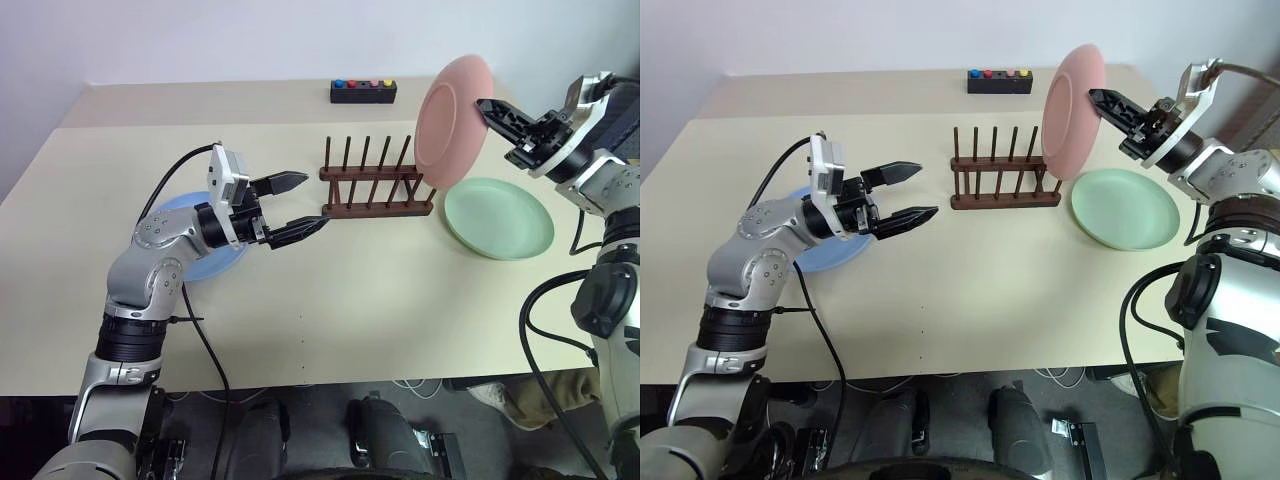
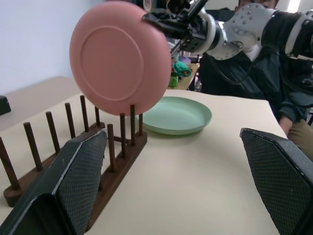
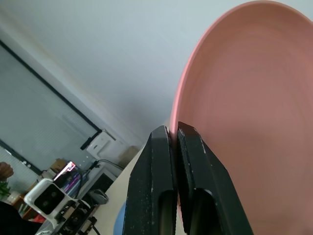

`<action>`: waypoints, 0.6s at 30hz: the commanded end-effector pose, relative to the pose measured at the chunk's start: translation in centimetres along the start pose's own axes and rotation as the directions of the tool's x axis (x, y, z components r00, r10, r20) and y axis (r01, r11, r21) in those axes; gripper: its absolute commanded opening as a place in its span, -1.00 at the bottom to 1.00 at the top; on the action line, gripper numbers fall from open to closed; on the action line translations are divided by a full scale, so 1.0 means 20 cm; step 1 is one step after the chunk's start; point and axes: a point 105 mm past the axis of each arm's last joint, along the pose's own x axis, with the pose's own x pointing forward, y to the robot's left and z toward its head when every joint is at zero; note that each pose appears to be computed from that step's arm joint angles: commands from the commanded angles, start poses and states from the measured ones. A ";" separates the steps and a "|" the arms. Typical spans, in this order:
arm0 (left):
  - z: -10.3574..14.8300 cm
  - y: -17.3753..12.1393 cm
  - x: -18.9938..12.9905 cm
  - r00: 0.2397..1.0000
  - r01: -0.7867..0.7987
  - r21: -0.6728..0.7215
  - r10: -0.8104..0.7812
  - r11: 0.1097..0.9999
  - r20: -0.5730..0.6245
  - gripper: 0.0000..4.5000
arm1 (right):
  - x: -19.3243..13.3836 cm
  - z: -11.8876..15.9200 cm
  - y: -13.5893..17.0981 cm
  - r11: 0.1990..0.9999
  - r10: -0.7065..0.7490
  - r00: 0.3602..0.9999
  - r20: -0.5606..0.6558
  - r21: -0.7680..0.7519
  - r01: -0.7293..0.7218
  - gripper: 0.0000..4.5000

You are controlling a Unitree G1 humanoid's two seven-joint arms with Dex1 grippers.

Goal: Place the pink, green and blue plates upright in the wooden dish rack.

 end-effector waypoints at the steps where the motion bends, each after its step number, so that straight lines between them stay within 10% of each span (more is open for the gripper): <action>1: 0.07 -0.01 -0.01 1.000 0.004 0.040 -0.005 0.999 0.029 1.00 | 0.01 0.06 0.03 1.000 0.011 0.999 0.036 -0.010 -0.011 -0.99; 18: 0.07 -0.02 -0.01 0.999 0.007 0.036 -0.008 0.999 0.032 1.00 | 0.04 -0.01 -0.02 0.999 -0.033 0.999 0.000 -0.021 0.033 -0.99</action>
